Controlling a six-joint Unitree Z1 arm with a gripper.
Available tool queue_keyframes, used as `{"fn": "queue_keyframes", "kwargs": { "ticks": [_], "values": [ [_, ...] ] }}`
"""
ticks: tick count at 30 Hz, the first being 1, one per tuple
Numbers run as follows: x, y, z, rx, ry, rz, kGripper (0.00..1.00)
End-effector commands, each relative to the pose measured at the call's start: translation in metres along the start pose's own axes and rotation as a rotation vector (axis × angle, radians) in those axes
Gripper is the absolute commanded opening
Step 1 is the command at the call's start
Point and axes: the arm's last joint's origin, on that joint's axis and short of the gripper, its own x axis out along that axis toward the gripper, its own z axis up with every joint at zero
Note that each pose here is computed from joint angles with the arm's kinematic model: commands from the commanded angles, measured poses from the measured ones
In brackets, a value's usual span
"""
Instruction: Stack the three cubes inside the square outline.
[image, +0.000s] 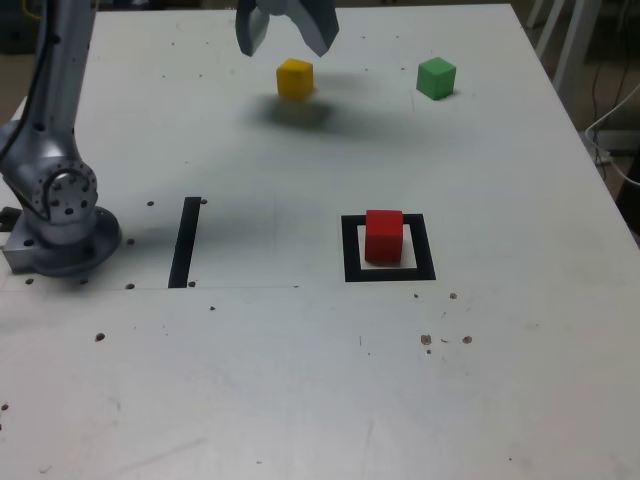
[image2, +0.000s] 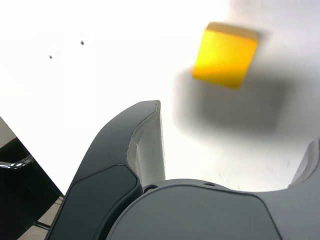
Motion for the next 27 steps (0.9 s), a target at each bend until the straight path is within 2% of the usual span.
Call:
{"fn": "queue_keyframes", "kwargs": {
  "ticks": [1,9,15,22,27],
  "values": [
    [0.006,0.008,0.002,-0.006,0.001,-0.005,0.99],
    [0.026,0.029,0.012,-0.009,-0.005,-0.042,0.99],
    [0.041,0.04,0.015,-0.02,-0.003,-0.075,0.94],
    [0.055,0.047,0.018,-0.022,-0.007,-0.129,0.83],
    [0.063,0.046,0.022,-0.027,-0.025,-0.176,0.67]
  ]
}}
